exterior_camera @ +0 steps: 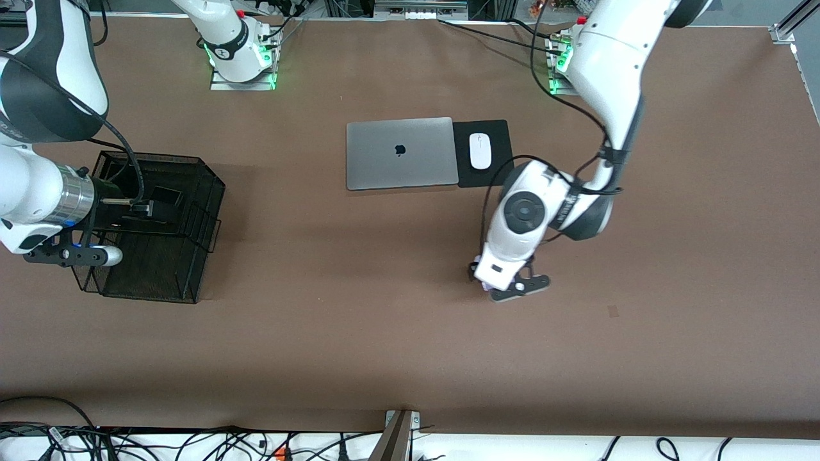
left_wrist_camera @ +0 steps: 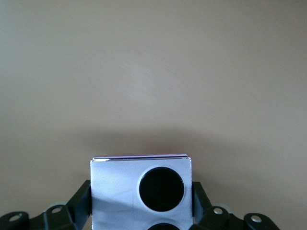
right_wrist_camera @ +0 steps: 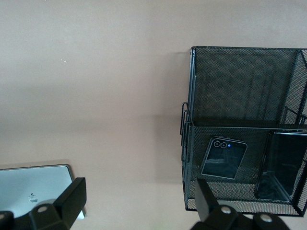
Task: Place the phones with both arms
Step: 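Set the white phone on the table middle and open the left gripper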
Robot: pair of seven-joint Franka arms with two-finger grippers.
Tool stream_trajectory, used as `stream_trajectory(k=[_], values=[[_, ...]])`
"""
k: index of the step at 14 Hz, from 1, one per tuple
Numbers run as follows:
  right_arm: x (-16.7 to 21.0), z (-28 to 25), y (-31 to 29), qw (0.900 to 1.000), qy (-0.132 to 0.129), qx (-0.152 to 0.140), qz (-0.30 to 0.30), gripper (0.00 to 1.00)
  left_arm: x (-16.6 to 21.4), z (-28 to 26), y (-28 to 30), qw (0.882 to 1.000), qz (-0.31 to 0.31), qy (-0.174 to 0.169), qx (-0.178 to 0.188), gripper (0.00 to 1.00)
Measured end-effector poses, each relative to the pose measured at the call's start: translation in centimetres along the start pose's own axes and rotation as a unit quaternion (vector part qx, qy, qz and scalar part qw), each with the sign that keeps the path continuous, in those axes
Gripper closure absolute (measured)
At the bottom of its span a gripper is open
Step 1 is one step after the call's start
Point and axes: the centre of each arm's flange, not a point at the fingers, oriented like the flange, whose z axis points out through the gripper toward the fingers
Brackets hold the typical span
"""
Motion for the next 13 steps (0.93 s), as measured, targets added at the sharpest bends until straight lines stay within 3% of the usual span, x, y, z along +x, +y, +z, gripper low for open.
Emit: stream_trajectory(k=[8, 13], values=[[0.1, -0.1, -0.2, 1.000, 0.007, 0.002, -0.002, 0.00, -7.4, -0.2, 11.9, 0.996, 0.071, 0.029, -0.041, 0.14], [0.2, -0.2, -0.2, 1.000, 0.009, 0.002, -0.002, 0.00, -10.2, 0.7, 15.8, 0.987, 0.130, 0.052, -0.074, 0.14]])
